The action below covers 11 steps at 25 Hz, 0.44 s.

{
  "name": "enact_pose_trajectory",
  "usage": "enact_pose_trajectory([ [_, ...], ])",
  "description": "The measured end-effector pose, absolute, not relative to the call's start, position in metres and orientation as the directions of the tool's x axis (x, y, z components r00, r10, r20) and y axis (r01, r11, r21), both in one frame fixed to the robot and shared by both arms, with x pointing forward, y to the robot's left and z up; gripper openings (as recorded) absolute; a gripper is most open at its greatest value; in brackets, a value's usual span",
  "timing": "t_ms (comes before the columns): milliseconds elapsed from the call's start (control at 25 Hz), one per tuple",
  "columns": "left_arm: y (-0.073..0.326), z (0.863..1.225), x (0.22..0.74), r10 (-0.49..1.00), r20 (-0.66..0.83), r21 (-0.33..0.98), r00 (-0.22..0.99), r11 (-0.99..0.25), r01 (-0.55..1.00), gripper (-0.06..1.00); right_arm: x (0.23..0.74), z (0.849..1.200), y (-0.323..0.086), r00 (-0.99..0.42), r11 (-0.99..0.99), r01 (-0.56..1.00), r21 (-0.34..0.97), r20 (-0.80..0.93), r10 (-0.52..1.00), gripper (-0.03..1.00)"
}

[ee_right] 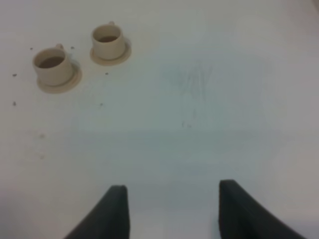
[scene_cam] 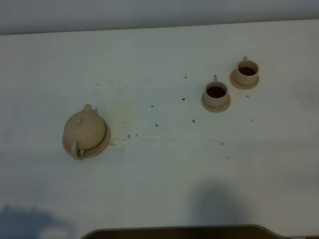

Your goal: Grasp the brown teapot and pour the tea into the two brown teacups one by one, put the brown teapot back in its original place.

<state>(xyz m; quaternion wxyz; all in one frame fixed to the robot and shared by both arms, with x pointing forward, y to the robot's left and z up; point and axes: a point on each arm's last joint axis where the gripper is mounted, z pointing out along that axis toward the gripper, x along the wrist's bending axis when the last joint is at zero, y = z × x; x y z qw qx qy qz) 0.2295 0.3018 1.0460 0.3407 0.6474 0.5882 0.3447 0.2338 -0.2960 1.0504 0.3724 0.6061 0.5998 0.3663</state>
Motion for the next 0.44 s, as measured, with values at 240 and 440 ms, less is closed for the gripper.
enact_pose_trajectory([
  [240,0.3018,1.0460,0.2295,0.996,0.046,0.847,0.070,-0.076,0.527,0.50,0.2338,1.0504,-0.2960,0.012,-0.003,0.454,0.891,-0.003,1.000,0.44],
  [440,0.3018,1.0460,0.2295,0.996,0.046,0.847,0.071,-0.077,0.527,0.50,0.2338,1.0504,-0.2960,0.012,-0.003,0.454,0.891,-0.003,1.000,0.44],
])
